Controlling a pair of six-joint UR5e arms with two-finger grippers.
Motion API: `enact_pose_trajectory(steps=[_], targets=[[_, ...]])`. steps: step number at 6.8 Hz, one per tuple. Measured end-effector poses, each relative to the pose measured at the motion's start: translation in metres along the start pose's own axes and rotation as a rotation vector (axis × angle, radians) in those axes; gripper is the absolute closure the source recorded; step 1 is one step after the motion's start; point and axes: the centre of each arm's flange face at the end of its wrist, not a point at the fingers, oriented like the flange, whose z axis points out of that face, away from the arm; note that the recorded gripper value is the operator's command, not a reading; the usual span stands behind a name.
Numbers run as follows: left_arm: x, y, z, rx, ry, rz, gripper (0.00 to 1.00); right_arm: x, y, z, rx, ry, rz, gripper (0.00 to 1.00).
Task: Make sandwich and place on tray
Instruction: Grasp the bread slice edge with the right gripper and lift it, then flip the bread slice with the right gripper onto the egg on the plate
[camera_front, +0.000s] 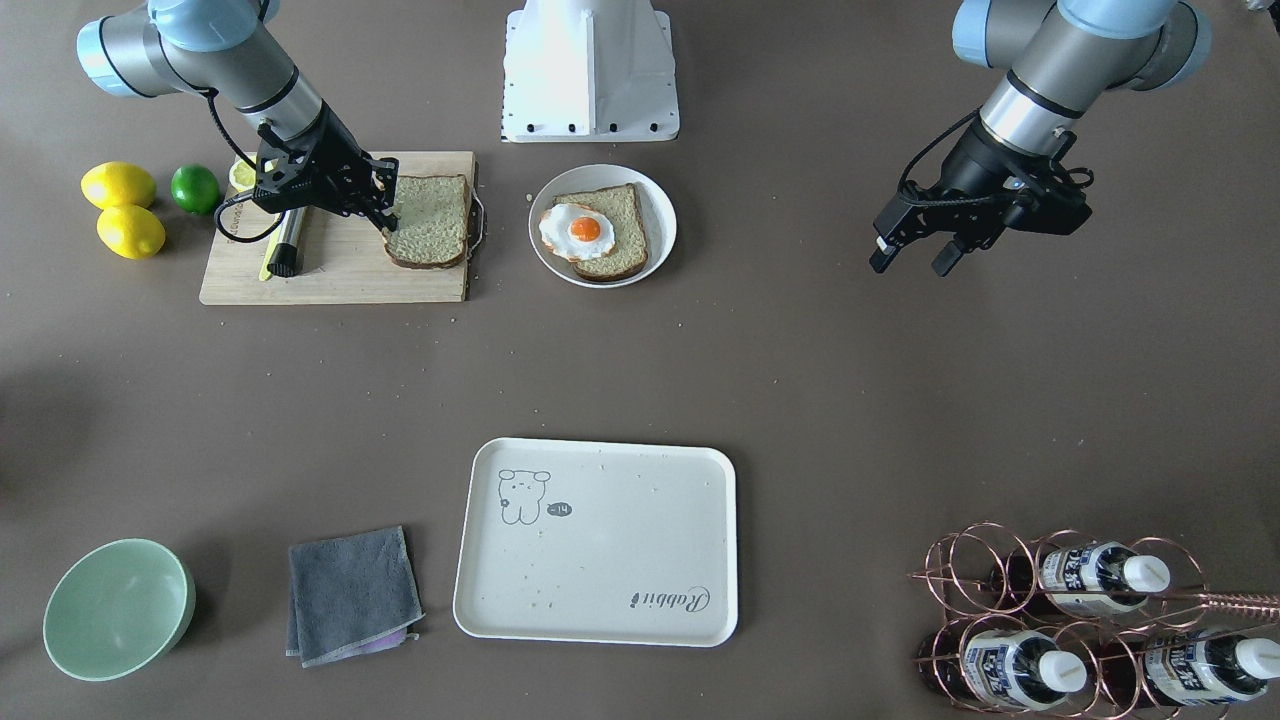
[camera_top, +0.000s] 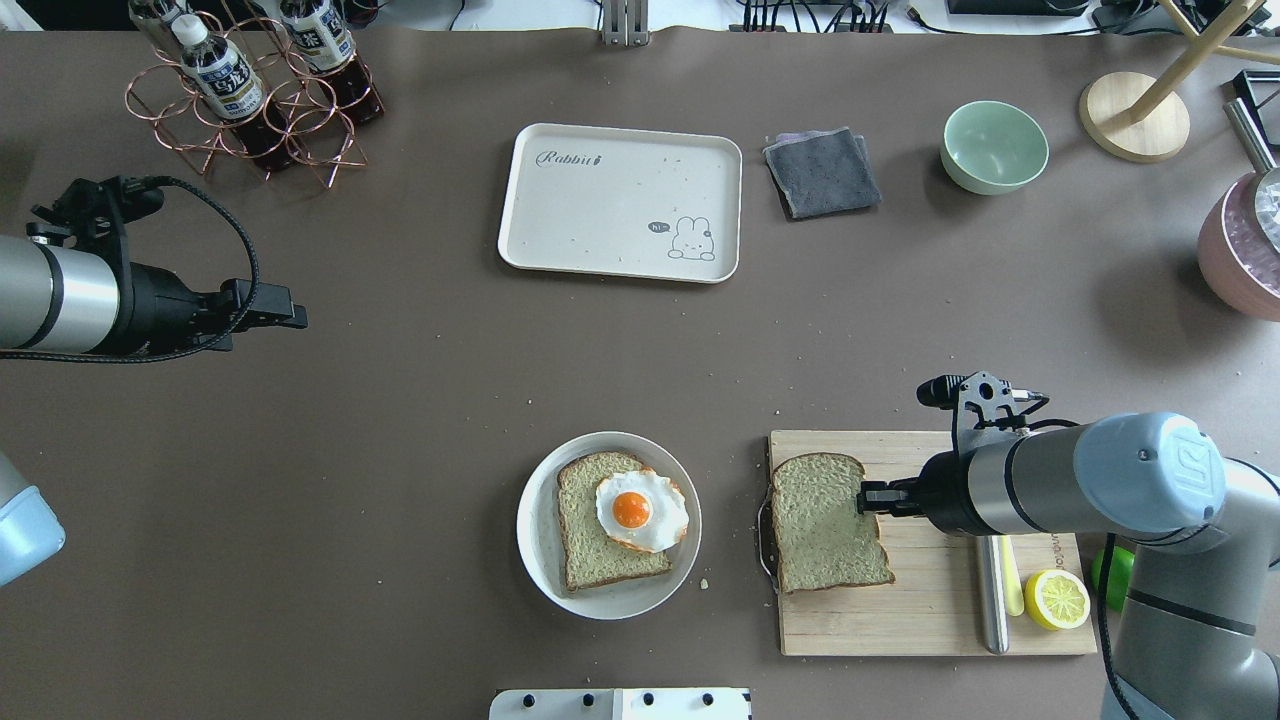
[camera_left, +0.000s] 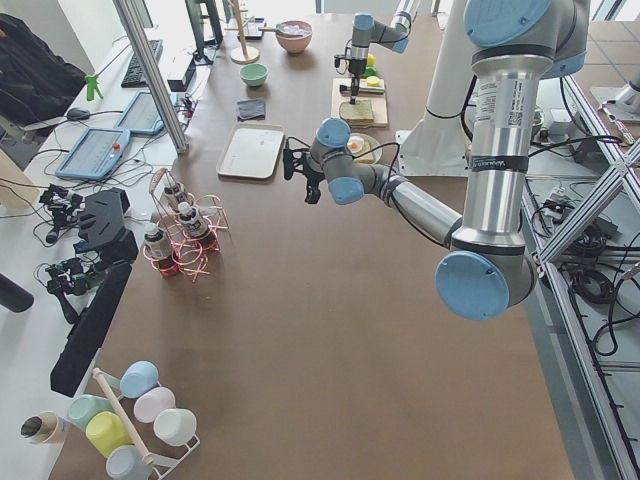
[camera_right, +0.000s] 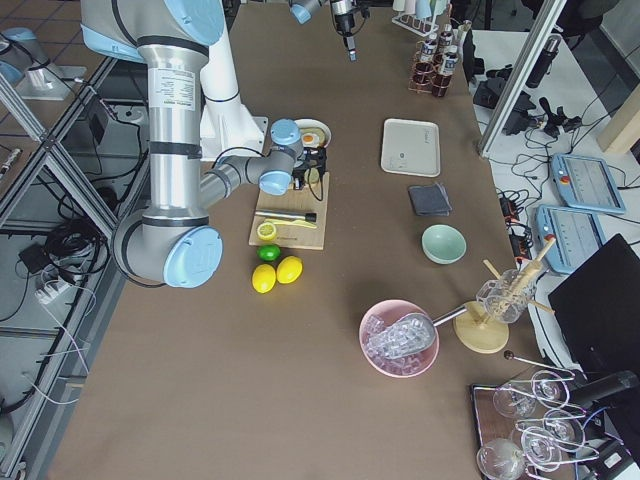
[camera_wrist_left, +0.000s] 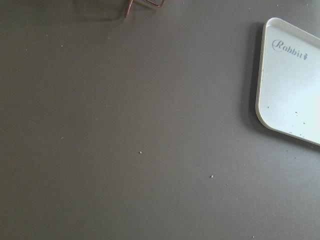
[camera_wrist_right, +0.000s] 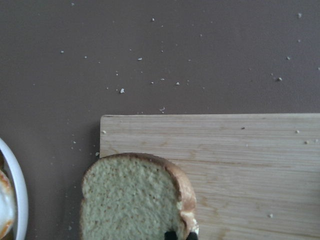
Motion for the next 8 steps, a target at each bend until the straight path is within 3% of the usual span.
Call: enact_pose_trajectory(steps=[2,4,8], targets=[[0.0,0.002,0.003,-0.004,-0.004,0.002,0.03,-0.029,-0.015,-0.027,-0.036,-0.09,0.009,1.0],[0.003,0.009,0.011,0.003,-0.011,0.012,0.03,-0.084,-0.032,-0.018,-0.037,-0.169,0.013,1.0],[0.005,0.013,0.016,0.002,-0.013,0.001,0.03,-0.155,-0.012,0.018,-0.017,-0.228,-0.009,1.0]])
